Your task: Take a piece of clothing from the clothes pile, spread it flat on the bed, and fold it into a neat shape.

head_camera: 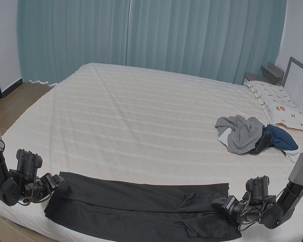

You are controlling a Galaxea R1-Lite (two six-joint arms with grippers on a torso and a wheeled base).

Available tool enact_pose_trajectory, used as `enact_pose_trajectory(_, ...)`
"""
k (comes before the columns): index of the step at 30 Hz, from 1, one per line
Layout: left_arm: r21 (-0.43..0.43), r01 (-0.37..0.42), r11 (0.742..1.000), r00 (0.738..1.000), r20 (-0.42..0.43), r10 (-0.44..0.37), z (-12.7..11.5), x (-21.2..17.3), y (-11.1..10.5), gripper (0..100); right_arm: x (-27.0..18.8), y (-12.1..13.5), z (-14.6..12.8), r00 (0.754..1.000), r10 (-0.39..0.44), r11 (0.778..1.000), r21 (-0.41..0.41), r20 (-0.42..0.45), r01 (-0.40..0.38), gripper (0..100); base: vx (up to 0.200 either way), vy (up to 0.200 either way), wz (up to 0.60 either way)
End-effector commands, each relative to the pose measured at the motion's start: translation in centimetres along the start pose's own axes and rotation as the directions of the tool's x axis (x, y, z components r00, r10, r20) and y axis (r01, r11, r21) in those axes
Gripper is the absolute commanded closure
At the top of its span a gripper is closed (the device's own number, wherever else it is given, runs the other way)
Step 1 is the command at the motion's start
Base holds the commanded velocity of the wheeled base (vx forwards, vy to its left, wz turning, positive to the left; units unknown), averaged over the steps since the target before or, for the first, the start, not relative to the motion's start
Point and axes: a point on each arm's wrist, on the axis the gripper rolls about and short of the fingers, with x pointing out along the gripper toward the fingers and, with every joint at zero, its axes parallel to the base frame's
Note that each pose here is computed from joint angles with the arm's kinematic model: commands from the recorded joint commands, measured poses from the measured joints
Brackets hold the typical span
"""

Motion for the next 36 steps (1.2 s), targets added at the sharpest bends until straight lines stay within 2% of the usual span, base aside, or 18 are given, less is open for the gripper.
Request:
enact_pose_trajectory(1, -0.027, 0.038, 0.999, 0.998, 0.058, -0.037, 1.4, -0.7, -0.4, 0, -1.9, 0.7, 1.7, 0.996, 0.050, 0.999, 0.014, 0.074, -0.051, 0, 0.000, 0.000, 0.00)
enact_pose_trajectory(2, -0.046, 0.069, 0.997, 0.995, 0.079, -0.065, 2.1, -0.7, -1.0, 0, -2.5, 0.8, 2.5, 0.992, 0.065, 0.997, 0.030, 0.106, -0.069, 0, 0.000, 0.000, 0.00)
enact_pose_trajectory(5, -0.068, 0.097, 0.993, 0.991, 0.094, -0.091, 2.8, 0.3, -2.0, 0, -2.5, 0.4, 3.1, 0.991, 0.067, 0.996, 0.050, 0.117, -0.074, 0, 0.000, 0.000, 0.00)
enact_pose_trajectory(10, -0.064, 0.072, 0.995, 0.995, 0.068, -0.068, 2.6, 3.7, -2.5, 0, -2.1, -0.1, 3.6, 0.992, 0.098, 0.991, 0.083, 0.077, -0.104, 0, 0.000, 0.000, 0.00)
enact_pose_trajectory(20, -0.060, 0.046, 0.997, 0.998, 0.042, -0.044, 2.3, 7.6, -2.6, 0, -1.8, -0.7, 5.2, 0.989, 0.125, 0.984, 0.117, 0.083, -0.134, 0, 0.000, 0.000, 0.00)
enact_pose_trajectory(21, -0.059, 0.043, 0.997, 0.998, 0.044, -0.040, 2.2, 7.8, -2.6, 100, -1.7, -0.7, 5.2, 0.989, 0.124, 0.984, 0.118, 0.080, -0.133, 0, 0.000, 0.000, 0.00)
enact_pose_trajectory(25, -0.066, 0.029, 0.997, 0.999, 0.046, -0.026, 2.0, 7.7, -2.5, 100, -0.7, -0.8, 5.5, 0.990, 0.117, 0.984, 0.123, 0.083, -0.127, 0, 0.000, 0.000, 0.00)
enact_pose_trajectory(31, -0.140, 0.006, 0.990, 0.997, 0.082, 0.006, 2.3, 7.8, -2.2, 100, 1.3, -1.5, 6.6, 0.991, 0.094, 0.984, 0.142, 0.095, -0.107, 0, 0.000, 0.000, 0.00)
enact_pose_trajectory(36, -0.143, 0.000, 0.990, 0.997, 0.083, 0.012, 2.3, 7.8, -2.1, 100, 3.0, -1.7, 6.7, 0.993, 0.087, 0.985, 0.143, 0.083, -0.098, 0, 0.000, 0.000, 0.00)
